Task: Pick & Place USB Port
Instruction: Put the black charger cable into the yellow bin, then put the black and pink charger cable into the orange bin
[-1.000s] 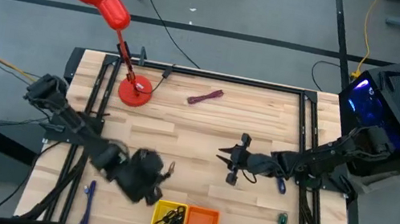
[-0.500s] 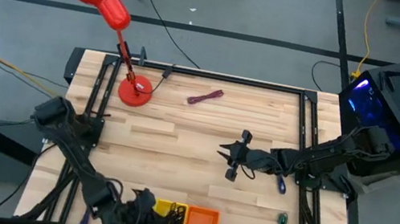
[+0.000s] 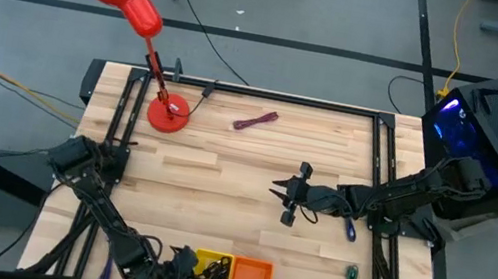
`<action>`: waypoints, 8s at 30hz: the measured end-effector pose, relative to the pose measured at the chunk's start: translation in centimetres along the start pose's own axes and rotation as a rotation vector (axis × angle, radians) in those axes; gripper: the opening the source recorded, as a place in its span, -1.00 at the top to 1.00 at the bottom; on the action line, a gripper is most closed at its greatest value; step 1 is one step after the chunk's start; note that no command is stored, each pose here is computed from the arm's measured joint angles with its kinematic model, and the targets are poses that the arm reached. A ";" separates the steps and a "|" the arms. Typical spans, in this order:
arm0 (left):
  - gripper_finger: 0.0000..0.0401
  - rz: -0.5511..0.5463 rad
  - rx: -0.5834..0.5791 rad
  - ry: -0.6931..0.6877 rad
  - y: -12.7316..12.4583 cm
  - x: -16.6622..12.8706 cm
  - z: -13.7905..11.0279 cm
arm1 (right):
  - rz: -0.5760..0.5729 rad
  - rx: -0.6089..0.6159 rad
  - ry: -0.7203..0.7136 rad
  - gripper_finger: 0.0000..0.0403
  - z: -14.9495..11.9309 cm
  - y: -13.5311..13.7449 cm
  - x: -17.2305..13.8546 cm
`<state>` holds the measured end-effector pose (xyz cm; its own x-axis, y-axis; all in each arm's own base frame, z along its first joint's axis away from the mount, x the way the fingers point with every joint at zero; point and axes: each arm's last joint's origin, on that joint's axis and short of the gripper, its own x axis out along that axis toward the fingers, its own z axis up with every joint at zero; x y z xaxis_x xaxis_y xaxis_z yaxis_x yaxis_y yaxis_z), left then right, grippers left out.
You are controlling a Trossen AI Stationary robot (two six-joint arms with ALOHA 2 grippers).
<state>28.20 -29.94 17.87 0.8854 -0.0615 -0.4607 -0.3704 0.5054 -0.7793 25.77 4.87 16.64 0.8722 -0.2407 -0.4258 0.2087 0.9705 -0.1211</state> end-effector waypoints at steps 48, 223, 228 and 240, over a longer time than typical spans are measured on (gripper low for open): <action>0.39 0.303 0.806 -0.178 -1.2 -4.1 10.1 | -0.046 -0.100 0.142 0.47 10.1 -14.9 7.6; 0.39 0.379 0.902 -0.159 0.0 -2.7 11.1 | -0.299 -0.482 0.505 0.09 2.9 -9.7 24.0; 0.39 0.379 0.902 -0.159 0.0 -2.7 11.1 | -0.299 -0.499 0.508 0.28 2.9 -9.7 24.0; 0.39 0.407 0.909 -0.186 0.1 -2.4 11.7 | -0.088 -0.388 0.496 0.73 7.8 -6.1 18.9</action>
<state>29.25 -19.68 23.84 0.7978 0.3575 -0.4855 -0.3687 0.9264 0.0765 44.48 -5.45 16.35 0.5306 -0.3890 -0.7531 0.0138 0.8923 -0.4512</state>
